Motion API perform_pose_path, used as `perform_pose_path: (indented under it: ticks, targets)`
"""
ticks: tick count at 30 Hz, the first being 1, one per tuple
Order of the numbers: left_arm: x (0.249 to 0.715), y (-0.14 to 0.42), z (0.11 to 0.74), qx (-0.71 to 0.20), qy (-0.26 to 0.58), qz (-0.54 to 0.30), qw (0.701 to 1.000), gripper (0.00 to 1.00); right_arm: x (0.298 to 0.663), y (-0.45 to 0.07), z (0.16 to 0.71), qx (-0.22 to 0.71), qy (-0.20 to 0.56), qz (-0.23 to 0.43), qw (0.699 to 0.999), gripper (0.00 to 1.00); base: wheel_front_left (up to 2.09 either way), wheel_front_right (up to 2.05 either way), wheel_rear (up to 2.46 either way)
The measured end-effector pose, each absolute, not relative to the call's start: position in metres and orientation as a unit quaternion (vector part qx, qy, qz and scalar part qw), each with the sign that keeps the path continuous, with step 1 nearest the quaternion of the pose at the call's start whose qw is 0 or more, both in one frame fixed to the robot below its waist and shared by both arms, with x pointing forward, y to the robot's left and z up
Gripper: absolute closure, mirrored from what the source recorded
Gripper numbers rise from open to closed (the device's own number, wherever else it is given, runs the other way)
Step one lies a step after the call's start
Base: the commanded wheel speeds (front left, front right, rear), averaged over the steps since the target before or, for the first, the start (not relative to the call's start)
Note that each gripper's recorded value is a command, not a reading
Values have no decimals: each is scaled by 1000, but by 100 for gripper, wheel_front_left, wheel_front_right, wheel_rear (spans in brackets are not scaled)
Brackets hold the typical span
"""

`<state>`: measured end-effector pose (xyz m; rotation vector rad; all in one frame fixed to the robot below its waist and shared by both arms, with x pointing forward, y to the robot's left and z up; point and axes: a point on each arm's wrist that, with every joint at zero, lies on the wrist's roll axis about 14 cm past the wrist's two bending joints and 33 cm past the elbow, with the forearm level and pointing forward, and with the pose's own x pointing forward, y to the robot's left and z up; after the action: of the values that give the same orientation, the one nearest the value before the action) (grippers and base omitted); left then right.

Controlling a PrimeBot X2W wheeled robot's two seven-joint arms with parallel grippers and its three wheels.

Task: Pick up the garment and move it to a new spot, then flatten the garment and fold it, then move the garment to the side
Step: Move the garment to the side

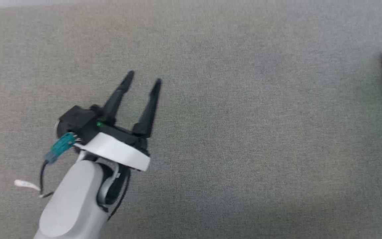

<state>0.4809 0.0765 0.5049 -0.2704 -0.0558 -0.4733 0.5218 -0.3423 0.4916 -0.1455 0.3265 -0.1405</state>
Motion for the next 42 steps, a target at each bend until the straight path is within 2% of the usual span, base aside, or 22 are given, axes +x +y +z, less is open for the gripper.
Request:
perform_pose_path:
  ticks: [9, 18, 29, 42]
  targets:
    - [476, 136, 513, -110, -47, -138, 983, 0, 508, -283, 513, -53, 58, 3, 997, 0, 0, 0, 0]
    - [457, 177, 528, -93, -77, -65, 991, 0, 476, -258, 524, -26, -18, 26, 999, 0, 0, 0, 0]
    - [430, 196, 535, -89, -91, -32, 991, 0, 435, -245, 515, -5, -33, 21, 999, 0, 0, 0, 0]
    - [396, 216, 520, -86, -68, 2, 994, 0, 393, -250, 525, 9, -62, -10, 998, 0, 0, 0, 0]
